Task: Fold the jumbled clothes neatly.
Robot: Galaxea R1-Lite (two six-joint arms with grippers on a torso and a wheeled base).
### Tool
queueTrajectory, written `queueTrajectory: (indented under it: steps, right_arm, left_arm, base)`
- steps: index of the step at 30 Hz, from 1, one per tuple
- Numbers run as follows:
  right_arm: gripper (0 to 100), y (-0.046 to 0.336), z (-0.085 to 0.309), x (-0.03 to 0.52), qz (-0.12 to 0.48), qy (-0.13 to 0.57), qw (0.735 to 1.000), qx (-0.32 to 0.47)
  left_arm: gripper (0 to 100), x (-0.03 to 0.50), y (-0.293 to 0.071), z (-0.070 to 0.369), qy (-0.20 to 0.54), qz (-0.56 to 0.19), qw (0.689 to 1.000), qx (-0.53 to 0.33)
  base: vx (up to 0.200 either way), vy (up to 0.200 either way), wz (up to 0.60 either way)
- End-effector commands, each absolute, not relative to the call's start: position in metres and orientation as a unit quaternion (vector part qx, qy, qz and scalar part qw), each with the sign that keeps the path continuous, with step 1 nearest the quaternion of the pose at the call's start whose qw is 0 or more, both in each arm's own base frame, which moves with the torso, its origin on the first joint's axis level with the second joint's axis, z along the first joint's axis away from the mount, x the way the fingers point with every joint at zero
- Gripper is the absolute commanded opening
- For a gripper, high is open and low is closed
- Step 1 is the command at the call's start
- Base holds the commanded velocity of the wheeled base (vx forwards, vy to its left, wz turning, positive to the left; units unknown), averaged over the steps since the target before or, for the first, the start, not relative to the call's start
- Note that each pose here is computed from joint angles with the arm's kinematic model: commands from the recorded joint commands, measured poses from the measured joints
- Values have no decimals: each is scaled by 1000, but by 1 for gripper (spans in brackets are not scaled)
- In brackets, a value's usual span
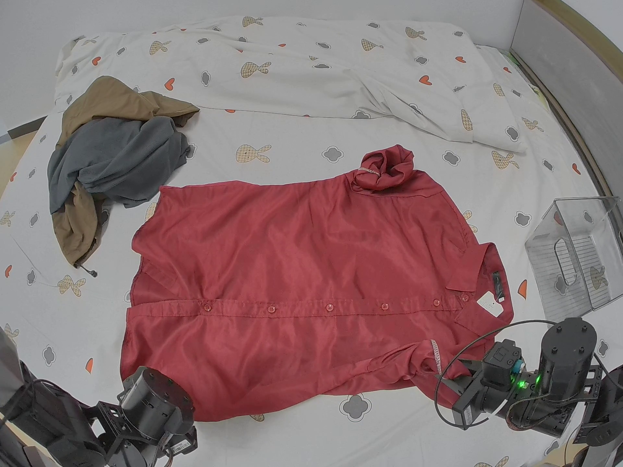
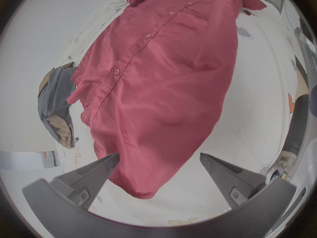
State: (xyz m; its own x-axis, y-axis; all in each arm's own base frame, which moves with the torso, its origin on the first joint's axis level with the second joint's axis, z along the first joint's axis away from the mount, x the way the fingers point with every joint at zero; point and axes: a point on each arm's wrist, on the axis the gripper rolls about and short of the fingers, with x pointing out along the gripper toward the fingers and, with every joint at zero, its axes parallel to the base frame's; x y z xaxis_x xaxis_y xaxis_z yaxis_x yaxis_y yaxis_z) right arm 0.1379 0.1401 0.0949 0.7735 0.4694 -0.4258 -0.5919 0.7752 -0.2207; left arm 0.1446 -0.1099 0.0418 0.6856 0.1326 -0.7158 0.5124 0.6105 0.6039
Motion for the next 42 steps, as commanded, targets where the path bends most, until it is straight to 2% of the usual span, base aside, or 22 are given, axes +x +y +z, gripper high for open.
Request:
queueTrajectory:
  steps: [1, 7, 16, 22, 24, 26, 32, 42]
  right_arm:
    - [0, 141, 96, 140, 284, 175, 928, -166]
    - [0, 142, 98, 141, 285, 172, 929, -162]
    - [0, 142, 96, 140, 285, 177, 929, -158]
    - [0, 142, 95, 140, 285, 183, 928, -153]
    - [0, 142, 95, 140, 285, 183, 928, -153]
    - [0, 141, 92, 139, 288, 189, 926, -155]
    - [0, 143, 85, 142, 295, 206, 919, -160]
    - [0, 146, 80, 144, 297, 213, 916, -165]
  left_arm:
    - [100, 140, -109, 27, 397, -122, 795, 442]
    - [100, 143, -109, 15, 409, -115, 789, 443]
    - [100, 174, -101, 17, 399, -68, 815, 415]
    - [100, 193, -96, 38, 363, -37, 845, 391]
    - [100, 194, -96, 39, 361, -37, 846, 391]
    - [100, 195, -96, 61, 320, -31, 869, 375]
    - [100, 203, -90, 82, 288, -9, 886, 363]
    - [100, 223, -74, 94, 280, 37, 893, 350]
  base:
    - [0, 0, 0]
    - [0, 0, 0]
    - [0, 0, 0]
    - [0, 0, 0]
    - [0, 0, 0]
    - [0, 0, 0]
    - [0, 0, 0]
    - [0, 0, 0]
